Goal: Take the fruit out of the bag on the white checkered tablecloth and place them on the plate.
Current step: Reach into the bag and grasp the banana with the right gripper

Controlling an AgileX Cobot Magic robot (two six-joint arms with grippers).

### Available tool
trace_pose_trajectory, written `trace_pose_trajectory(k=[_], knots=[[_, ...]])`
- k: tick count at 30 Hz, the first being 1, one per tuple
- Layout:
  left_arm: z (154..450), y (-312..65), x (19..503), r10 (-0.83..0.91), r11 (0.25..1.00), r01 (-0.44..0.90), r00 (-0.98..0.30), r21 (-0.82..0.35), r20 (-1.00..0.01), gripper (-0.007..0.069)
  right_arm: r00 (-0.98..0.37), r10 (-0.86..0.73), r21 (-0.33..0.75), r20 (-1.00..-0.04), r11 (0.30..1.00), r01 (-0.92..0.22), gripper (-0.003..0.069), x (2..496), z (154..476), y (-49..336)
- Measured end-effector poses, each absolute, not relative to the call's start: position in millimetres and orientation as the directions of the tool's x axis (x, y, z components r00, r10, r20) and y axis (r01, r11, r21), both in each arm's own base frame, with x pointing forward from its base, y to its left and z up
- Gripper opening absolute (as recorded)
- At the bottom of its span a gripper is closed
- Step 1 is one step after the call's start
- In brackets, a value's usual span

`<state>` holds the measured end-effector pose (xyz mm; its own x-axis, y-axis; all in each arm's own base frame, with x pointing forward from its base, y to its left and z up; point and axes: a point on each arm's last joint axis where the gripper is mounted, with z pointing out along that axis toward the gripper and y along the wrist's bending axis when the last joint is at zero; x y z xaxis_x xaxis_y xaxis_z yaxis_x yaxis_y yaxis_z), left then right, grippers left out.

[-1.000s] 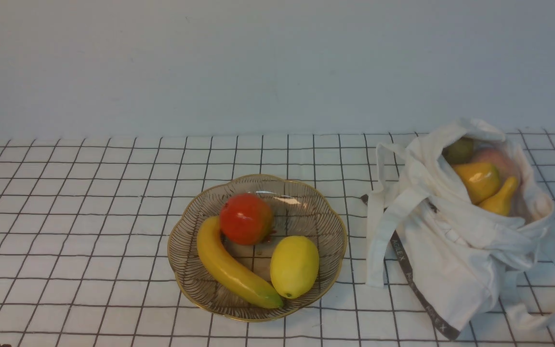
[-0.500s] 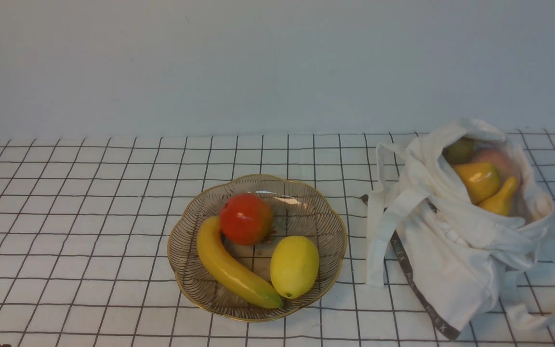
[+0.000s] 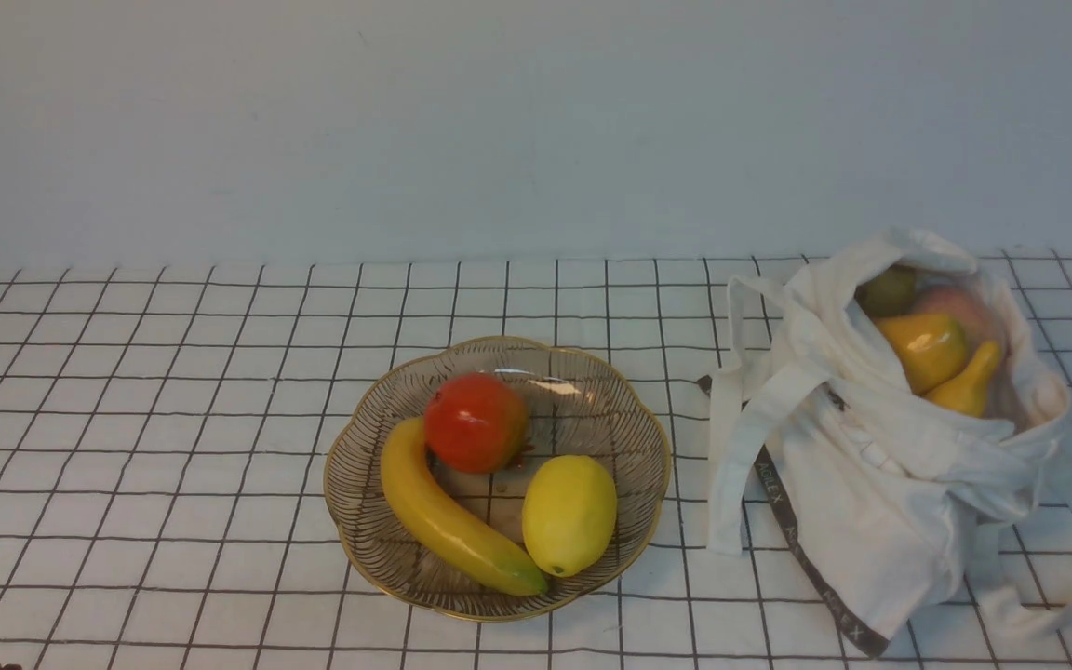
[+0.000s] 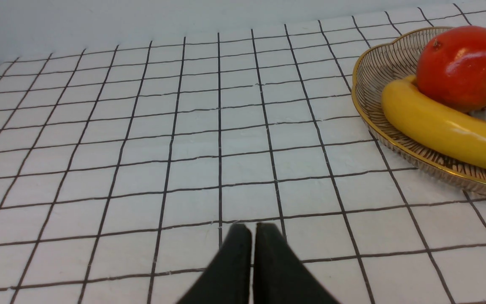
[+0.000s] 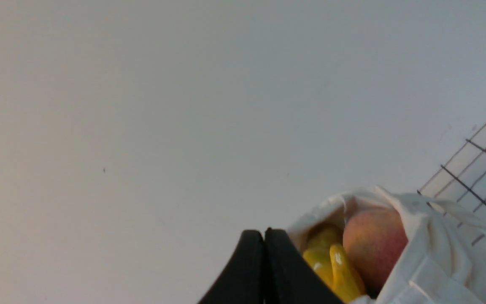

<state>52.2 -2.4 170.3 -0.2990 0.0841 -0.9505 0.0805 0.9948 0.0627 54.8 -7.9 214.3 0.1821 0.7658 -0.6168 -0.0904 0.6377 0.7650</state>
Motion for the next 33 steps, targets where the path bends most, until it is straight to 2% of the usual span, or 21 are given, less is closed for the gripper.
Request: trace_pose_trajectory(k=[7, 10, 12, 13, 15, 17, 18, 24, 28, 33], knots=[[170.3, -2.4, 52.2, 0.084, 0.995, 0.081, -0.299, 0.063, -0.951, -0.0008, 0.284, 0.686, 0.697, -0.670, 0.713, -0.077, -0.0013, 52.6, 221.4, -13.6], [170.3, -2.4, 52.2, 0.084, 0.995, 0.081, -0.299, 0.063, -0.951, -0.0008, 0.254, 0.622, 0.616, -0.741, 0.780, -0.111, -0.0013, 49.4, 255.9, -7.0], [170.3, -2.4, 52.2, 0.084, 0.995, 0.081, -0.299, 0.063, -0.951, -0.0008, 0.161, 0.562, 0.553, -0.811, 0.827, -0.101, -0.0013, 55.8, 272.2, -0.9], [170.3, -2.4, 52.2, 0.084, 0.995, 0.081, -0.299, 0.063, -0.951, -0.0008, 0.157, 0.552, 0.542, -0.819, 0.834, -0.105, -0.0013, 56.1, 277.6, -0.2], [170.3, -2.4, 52.2, 0.084, 0.995, 0.081, -0.299, 0.063, -0.951, -0.0008, -0.075, 0.454, 0.459, -0.888, 0.885, -0.080, -0.0013, 79.7, 292.9, 9.6], [170.3, -2.4, 52.2, 0.084, 0.995, 0.081, -0.299, 0.063, -0.951, -0.0008, -0.177, 0.389, 0.406, -0.904, 0.911, -0.074, -0.0013, 94.5, 299.9, 12.7], [170.3, -2.4, 52.2, 0.084, 0.995, 0.081, -0.299, 0.063, -0.951, -0.0008, -0.287, 0.323, 0.353, -0.902, 0.934, -0.059, -0.0012, 113.1, 299.3, 14.3], [170.3, -2.4, 52.2, 0.084, 0.995, 0.081, -0.299, 0.063, -0.951, -0.0008, -0.489, 0.154, 0.195, -0.858, 0.980, -0.034, -0.0011, 174.3, 293.7, 12.1], [170.3, -2.4, 52.2, 0.084, 0.995, 0.081, -0.299, 0.063, -0.951, -0.0008, -0.610, 0.160, 0.195, -0.776, 0.981, 0.010, -0.0010, 219.6, 275.8, 10.2], [170.3, -2.4, 52.2, 0.084, 0.995, 0.081, -0.299, 0.063, -0.951, -0.0008, -0.677, 0.224, 0.233, -0.701, 0.969, 0.079, 0.0005, 254.0, 265.2, 0.6]])
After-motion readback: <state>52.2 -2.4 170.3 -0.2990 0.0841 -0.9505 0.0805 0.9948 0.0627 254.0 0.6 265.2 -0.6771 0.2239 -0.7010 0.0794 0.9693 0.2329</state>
